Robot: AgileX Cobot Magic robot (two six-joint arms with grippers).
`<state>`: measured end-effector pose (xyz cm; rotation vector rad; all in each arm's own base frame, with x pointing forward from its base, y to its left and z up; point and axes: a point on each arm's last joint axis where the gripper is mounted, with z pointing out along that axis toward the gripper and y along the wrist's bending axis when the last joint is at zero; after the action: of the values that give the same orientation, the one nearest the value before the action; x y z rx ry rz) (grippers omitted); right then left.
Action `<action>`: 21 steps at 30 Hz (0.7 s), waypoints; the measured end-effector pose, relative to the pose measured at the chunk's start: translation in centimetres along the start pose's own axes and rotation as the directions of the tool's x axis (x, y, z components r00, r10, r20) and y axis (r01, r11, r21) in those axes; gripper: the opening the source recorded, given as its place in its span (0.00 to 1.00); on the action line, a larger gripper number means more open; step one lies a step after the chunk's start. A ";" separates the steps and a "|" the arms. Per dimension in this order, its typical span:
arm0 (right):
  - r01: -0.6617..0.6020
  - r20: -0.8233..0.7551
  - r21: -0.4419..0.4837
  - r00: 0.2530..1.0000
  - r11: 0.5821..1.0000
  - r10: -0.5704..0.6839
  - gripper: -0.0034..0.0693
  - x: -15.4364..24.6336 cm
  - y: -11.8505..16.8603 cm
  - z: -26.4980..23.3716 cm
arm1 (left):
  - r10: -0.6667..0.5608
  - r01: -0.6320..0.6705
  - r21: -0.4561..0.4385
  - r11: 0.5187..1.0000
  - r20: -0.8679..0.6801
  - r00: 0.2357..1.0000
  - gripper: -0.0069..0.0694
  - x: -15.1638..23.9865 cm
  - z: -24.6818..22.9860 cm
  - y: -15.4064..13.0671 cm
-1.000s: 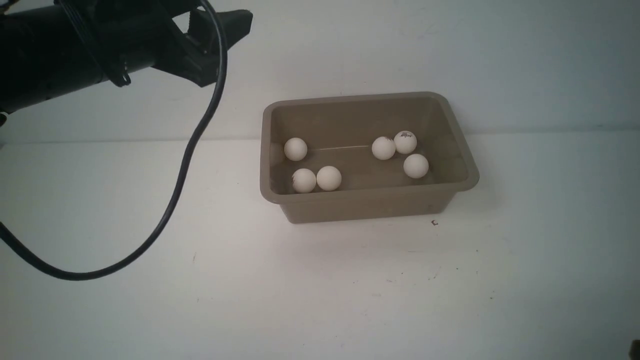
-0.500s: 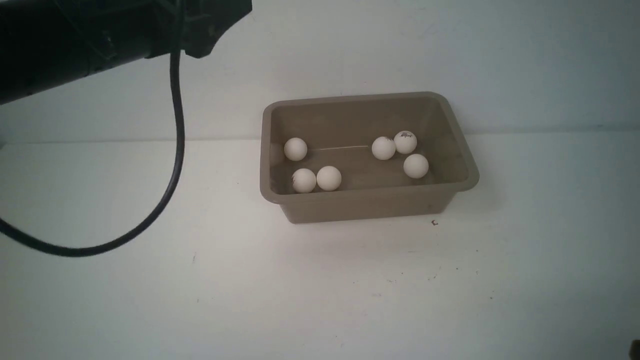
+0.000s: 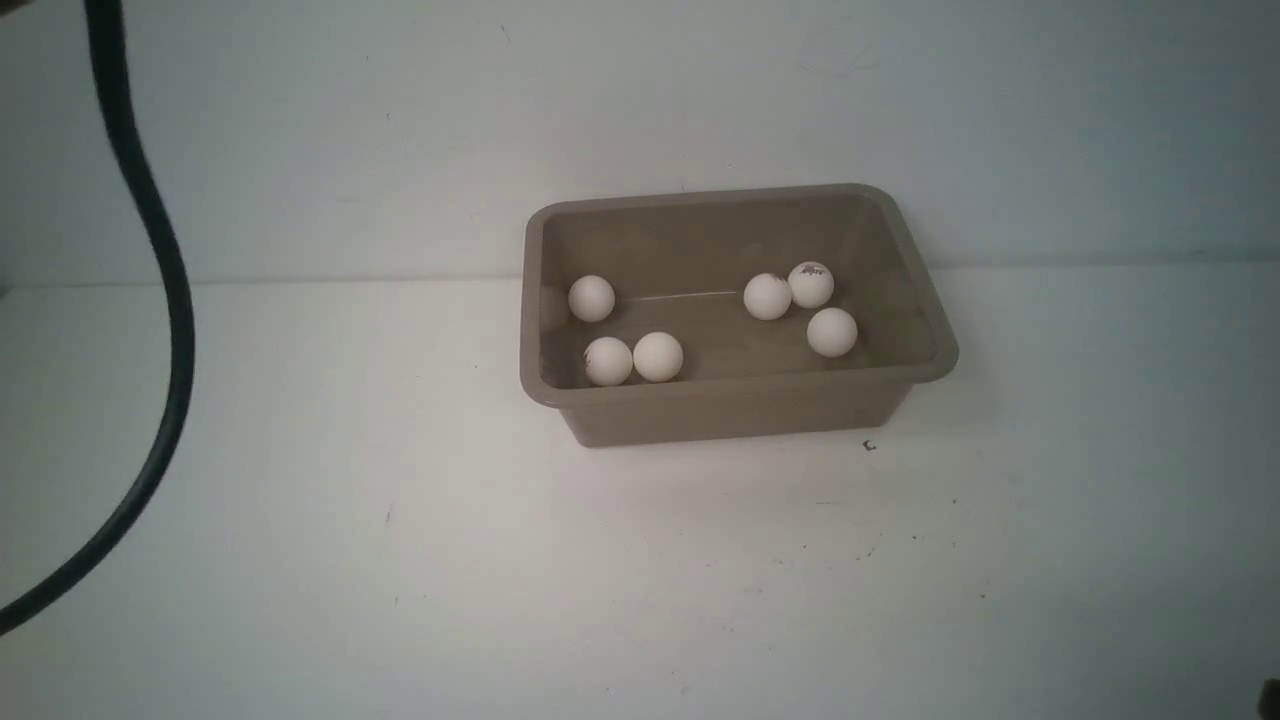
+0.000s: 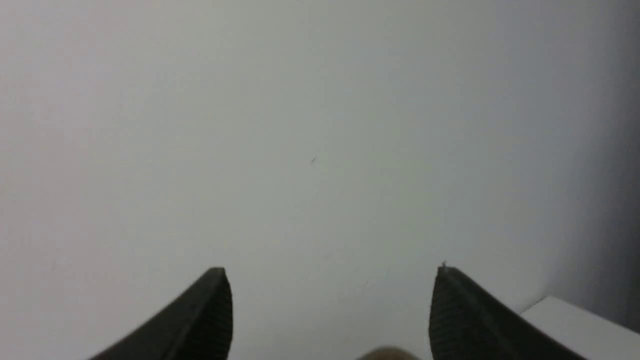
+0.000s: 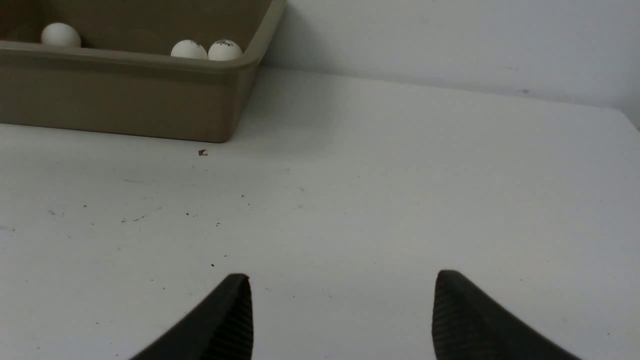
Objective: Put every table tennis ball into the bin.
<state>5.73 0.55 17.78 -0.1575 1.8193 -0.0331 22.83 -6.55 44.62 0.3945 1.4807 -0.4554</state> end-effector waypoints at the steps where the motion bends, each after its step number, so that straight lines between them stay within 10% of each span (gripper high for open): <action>1: 0.000 0.000 0.000 1.000 1.000 0.000 0.66 0.0 0.0 0.0 | -0.035 0.034 -0.018 0.999 -0.038 0.999 0.72 0.4 0.0 0.2; 10: 0.000 0.000 0.000 1.000 1.000 0.000 0.66 0.0 0.0 0.0 | -0.403 0.273 -0.320 0.907 -0.474 0.783 0.72 5.2 -1.3 0.3; 21: 0.000 0.001 0.000 1.000 1.000 0.000 0.66 0.0 0.0 0.0 | -0.019 -0.076 -0.146 0.986 -0.557 0.830 0.72 4.3 -5.2 -1.4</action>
<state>5.73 0.55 17.80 -0.1572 1.8180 -0.0334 17.77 -5.27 40.02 0.4412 2.0654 -0.1920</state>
